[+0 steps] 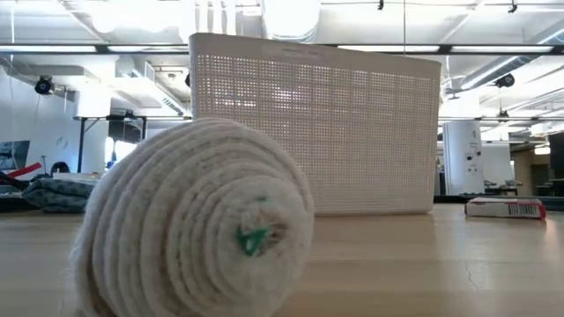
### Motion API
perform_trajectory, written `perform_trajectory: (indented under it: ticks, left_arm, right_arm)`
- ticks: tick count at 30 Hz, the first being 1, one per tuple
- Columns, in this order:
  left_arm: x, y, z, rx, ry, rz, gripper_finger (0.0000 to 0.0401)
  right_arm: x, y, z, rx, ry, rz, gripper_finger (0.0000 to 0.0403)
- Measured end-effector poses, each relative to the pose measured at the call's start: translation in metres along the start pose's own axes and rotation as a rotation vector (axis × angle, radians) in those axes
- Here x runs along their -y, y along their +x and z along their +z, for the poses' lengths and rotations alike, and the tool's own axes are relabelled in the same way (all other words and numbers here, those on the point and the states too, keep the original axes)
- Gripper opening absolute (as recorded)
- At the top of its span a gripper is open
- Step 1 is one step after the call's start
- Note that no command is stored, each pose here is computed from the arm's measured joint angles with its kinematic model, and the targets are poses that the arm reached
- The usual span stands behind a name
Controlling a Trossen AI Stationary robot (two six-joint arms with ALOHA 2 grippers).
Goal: Pick & place medical supplies in basket/bin
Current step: Put the medicine kit into the white bin, then put the red bandage into the white bin
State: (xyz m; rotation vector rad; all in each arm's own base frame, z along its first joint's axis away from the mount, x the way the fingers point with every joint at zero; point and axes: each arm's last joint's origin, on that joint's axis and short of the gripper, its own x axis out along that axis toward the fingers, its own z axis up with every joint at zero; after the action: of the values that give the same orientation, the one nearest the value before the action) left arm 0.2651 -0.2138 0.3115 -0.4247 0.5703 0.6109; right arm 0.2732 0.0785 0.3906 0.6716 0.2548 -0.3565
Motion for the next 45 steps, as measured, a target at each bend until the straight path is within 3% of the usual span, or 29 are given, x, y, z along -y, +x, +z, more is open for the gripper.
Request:
perform_trajectory:
  ticks: [3,6,10,14,20,24,30,35,41,45]
  left_arm:
    - [-0.006,0.006,-0.005,-0.013,0.004,0.04,0.0308]
    - [-0.015,0.017,-0.012,-0.069,-0.048,0.082,0.0308]
    - [-0.031,0.041,-0.03,-0.26,-0.06,0.172,0.0308]
    - [-0.048,0.064,-0.045,-0.296,0.09,0.213,0.0308]
    - [-0.061,0.081,-0.058,-0.298,0.572,0.176,0.0308]
    - [-0.076,0.097,-0.064,-0.321,0.701,0.192,0.0308]
    - [-0.098,0.127,-0.068,-0.335,0.73,0.202,0.0308]
    - [-0.104,0.142,-0.064,-0.329,0.73,-0.037,0.0308]
    - [-0.135,0.153,-0.051,-0.339,0.636,-0.006,0.0308]
    - [-0.144,0.161,-0.046,-0.375,0.589,-0.134,0.0308]
  right_arm:
    - [0.032,0.01,0.043,-0.005,0.003,-0.123,0.0155]
    - [0.074,0.04,0.067,-0.123,0.047,-0.139,0.0156]
    - [0.117,0.079,0.067,-0.301,0.111,-0.172,0.02]
    - [0.13,0.097,0.061,-0.373,0.108,-0.202,0.0267]
    - [0.111,0.096,0.059,-0.323,-0.086,-0.211,0.0358]
    - [0.084,0.076,0.056,-0.296,-0.217,-0.186,0.0383]
    - [0.036,0.023,0.036,-0.214,-0.343,-0.14,0.0386]
    - [0.021,-0.013,0.016,-0.218,-0.276,-0.174,0.0386]
    - [0.011,-0.033,-0.004,-0.171,-0.21,-0.217,0.0386]
    - [0.007,-0.033,-0.013,-0.159,-0.2,-0.238,0.0386]
